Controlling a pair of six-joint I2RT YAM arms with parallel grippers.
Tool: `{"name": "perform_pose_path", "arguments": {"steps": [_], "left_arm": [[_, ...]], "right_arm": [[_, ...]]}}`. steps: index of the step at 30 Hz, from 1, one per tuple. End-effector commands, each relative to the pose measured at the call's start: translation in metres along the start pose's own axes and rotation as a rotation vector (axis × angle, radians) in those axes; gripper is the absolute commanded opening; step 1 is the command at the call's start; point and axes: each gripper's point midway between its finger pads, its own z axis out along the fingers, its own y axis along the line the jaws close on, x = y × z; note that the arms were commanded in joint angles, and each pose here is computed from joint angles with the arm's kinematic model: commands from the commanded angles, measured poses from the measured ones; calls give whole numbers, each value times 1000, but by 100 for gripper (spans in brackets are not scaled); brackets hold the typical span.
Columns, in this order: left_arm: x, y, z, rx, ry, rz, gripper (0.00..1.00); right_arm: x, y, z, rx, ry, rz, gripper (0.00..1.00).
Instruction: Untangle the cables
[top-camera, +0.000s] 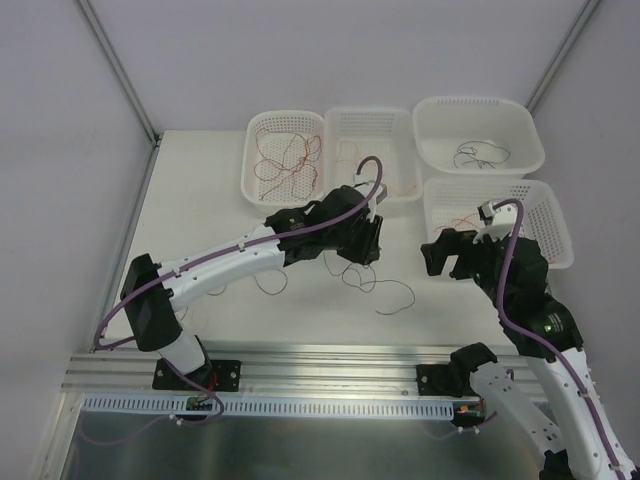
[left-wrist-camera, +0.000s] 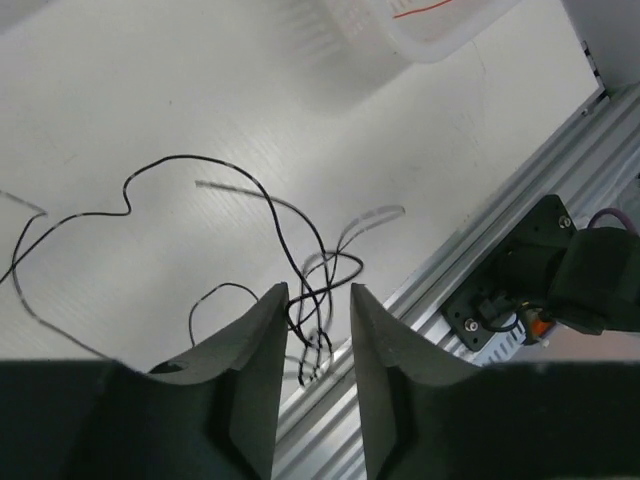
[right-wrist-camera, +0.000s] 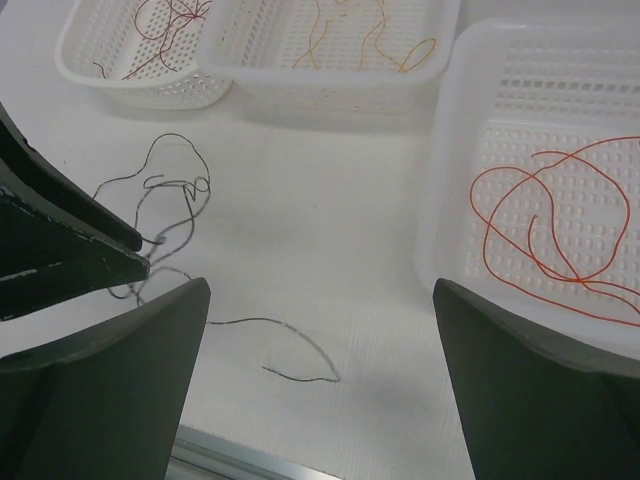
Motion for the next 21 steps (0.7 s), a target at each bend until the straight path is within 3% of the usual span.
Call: {"name": "perform_pose_path", "arguments": {"steps": [1,2,5,6,9,15,21], "left_arm": [[13,25,-4,-76,19,2,34],[21,38,-1,-113,32,-13,45],[33,66,-6,-195,32,-63,66],[28,76,-14,-214,8,-88,81],[34,113,-30,-291,-19,-183,96],[65,196,-71,-510,-69,-358,99],[124,264,-109,-718,-49,-522,99]], "right_arm": [[7,0,9,0,37,-25,99],[11,4,12,-23,60,-25,99],[15,7,15,-42,75,-21,99],[16,7,17,-41,80,-22,99],[23,13,20,-78,111,-29,99],[47,32,31,-188,219,-12,100],[74,42,38,-248,315,7,100]]}}
